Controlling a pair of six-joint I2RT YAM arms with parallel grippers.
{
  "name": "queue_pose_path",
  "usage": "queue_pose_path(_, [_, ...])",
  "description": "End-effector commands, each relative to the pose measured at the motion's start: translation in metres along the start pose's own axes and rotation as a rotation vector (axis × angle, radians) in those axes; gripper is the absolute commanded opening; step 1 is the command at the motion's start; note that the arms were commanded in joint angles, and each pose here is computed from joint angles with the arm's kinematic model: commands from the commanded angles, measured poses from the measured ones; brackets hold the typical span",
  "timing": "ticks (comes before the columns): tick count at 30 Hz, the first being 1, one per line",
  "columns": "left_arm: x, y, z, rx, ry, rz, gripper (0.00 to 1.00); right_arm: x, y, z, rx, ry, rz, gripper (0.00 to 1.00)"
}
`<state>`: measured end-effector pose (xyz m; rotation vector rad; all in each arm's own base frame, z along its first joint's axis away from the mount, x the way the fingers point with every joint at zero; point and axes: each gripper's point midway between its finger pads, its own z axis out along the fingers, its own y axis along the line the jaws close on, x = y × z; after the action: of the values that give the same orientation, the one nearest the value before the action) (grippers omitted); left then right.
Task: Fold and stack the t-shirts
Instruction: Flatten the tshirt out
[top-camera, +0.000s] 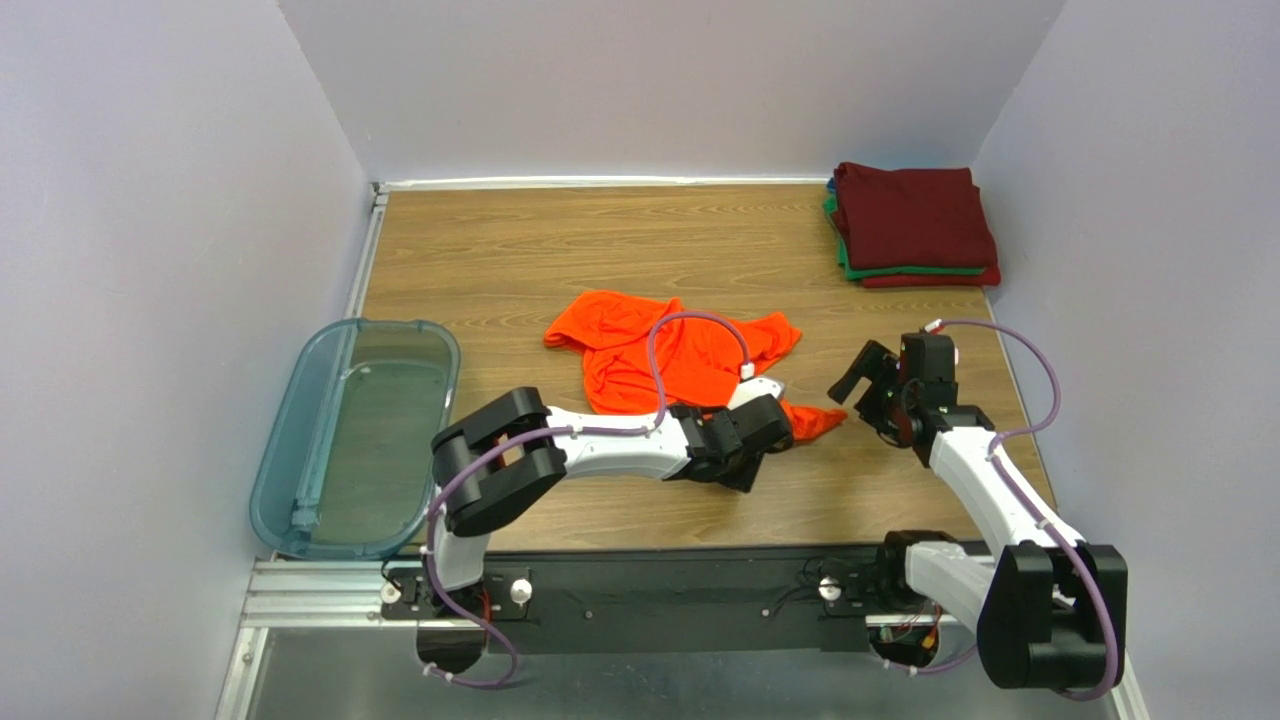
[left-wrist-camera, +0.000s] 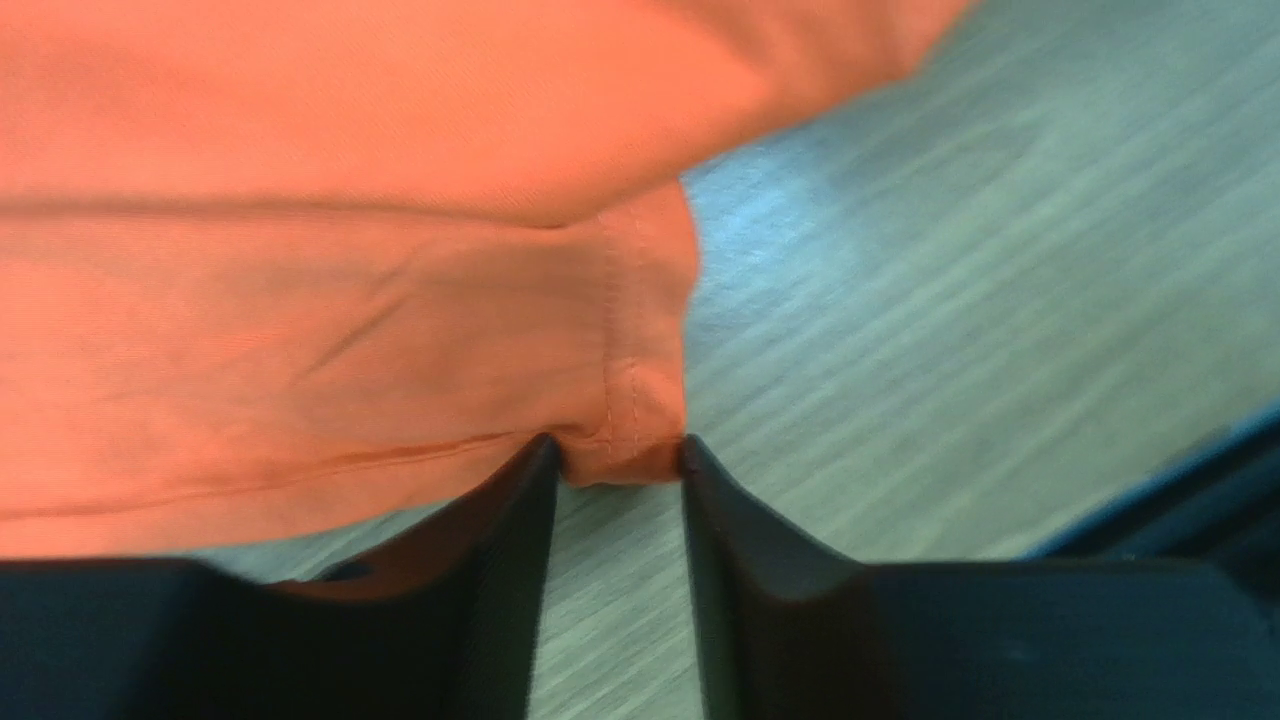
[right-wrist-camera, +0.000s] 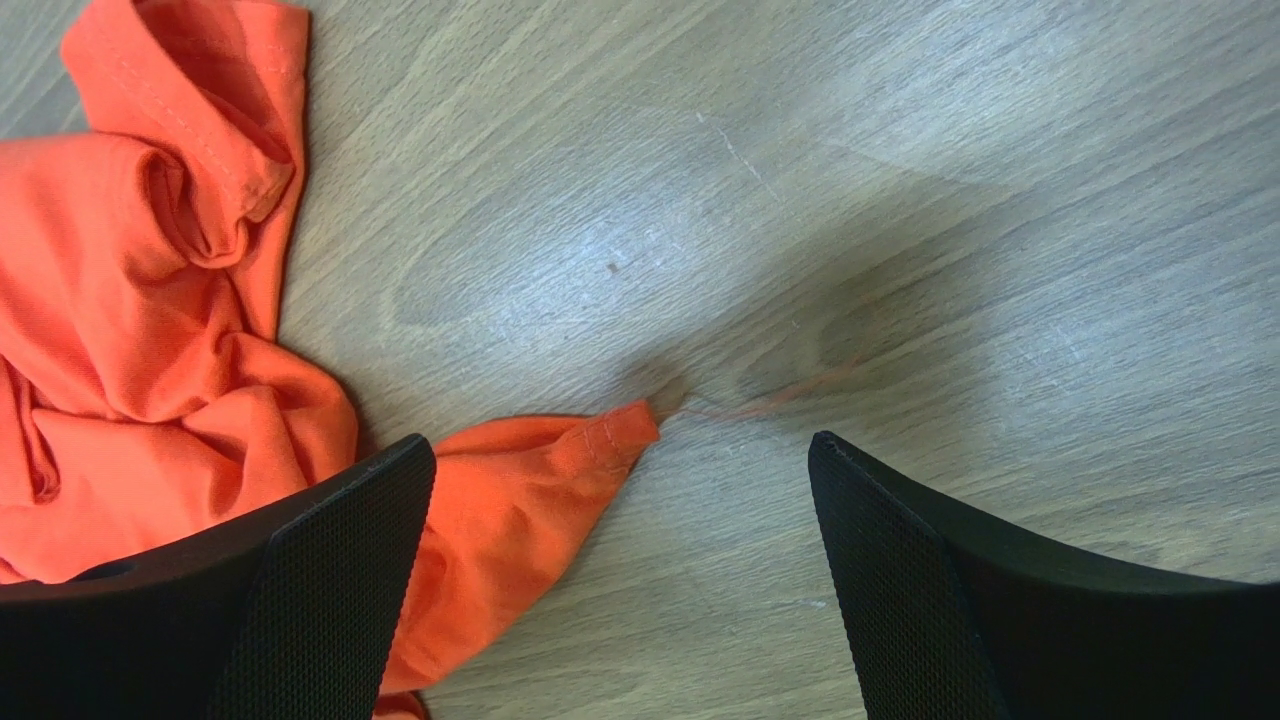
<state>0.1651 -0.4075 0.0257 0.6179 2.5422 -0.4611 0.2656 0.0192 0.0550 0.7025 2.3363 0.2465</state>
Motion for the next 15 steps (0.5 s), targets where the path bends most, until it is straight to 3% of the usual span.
queue_pose_path(1, [0.028, 0.042, 0.015, -0.193, 0.076, -0.040, 0.32, 0.002, -0.009, 0.000, 0.041, 0.000, -0.020, 1.00])
queue_pose_path(2, [0.029, 0.047, 0.016, -0.209, 0.080, -0.045, 0.04, 0.002, -0.008, 0.000, 0.038, 0.000, -0.021, 1.00])
queue_pose_path(3, [0.029, 0.050, 0.017, -0.223, 0.080, -0.064, 0.00, 0.002, -0.008, 0.000, 0.035, 0.001, -0.024, 1.00])
queue_pose_path(9, [0.020, 0.083, 0.009, -0.269, 0.039, -0.170, 0.00, 0.003, -0.003, -0.003, -0.002, 0.004, -0.053, 1.00])
queue_pose_path(15, [0.009, 0.142, -0.047, -0.407, -0.114, -0.343, 0.00, 0.017, 0.012, -0.005, -0.104, 0.068, -0.077, 1.00])
